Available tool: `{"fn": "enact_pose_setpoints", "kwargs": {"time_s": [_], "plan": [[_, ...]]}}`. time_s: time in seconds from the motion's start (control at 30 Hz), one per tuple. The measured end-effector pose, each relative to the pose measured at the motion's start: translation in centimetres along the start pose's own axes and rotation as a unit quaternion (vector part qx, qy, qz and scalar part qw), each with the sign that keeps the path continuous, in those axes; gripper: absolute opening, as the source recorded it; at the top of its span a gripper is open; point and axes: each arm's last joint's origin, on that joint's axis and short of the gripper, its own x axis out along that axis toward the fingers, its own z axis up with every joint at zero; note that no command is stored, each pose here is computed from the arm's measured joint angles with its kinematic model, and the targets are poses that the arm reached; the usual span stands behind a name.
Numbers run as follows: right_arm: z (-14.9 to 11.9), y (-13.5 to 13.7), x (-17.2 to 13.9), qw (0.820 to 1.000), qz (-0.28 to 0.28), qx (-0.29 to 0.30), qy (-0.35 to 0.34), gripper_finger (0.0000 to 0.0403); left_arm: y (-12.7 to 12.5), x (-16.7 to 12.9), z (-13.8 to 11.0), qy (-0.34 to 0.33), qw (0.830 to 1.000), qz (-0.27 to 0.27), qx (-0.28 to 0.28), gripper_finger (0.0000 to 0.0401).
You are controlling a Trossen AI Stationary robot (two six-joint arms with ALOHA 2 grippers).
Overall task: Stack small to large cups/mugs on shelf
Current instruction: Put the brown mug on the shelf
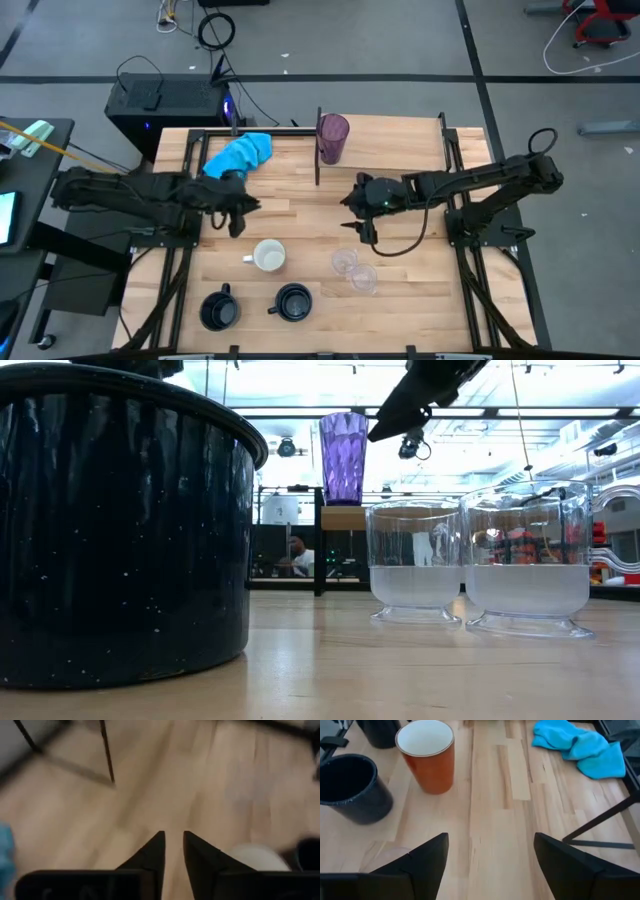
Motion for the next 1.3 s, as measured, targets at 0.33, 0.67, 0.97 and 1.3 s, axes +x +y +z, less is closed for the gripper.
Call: {"fn": "enact_pose_setpoints", "kwargs": {"time_s": [0.33, 0.67, 0.97, 1.3], "plan": [[0.0, -0.1, 0.0, 1.000, -0.005, -0.016, 0.001, 0.0282, -3.4, 0.8, -1.5, 0.230, 0.972, -0.040, -0.017, 0.0122], [-0.1, -0.1, 0.0, 0.999, -0.007, -0.034, 0.007, 0.0270, -8.3, 1.7, -3.1, 0.297, 0.954, -0.047, 0.011, 0.0156], [-0.1, -0.1, 0.0, 0.999, -0.007, -0.043, 0.005, 0.0265, -9.3, 4.9, -5.3, 0.365, 0.930, 0.036, 0.032, 0.0178], [-0.1, -0.1, 0.0, 0.999, -0.006, -0.038, 0.004, 0.0263, -9.4, 6.5, -5.6, 0.358, 0.930, 0.052, 0.067, 0.0181]]}}
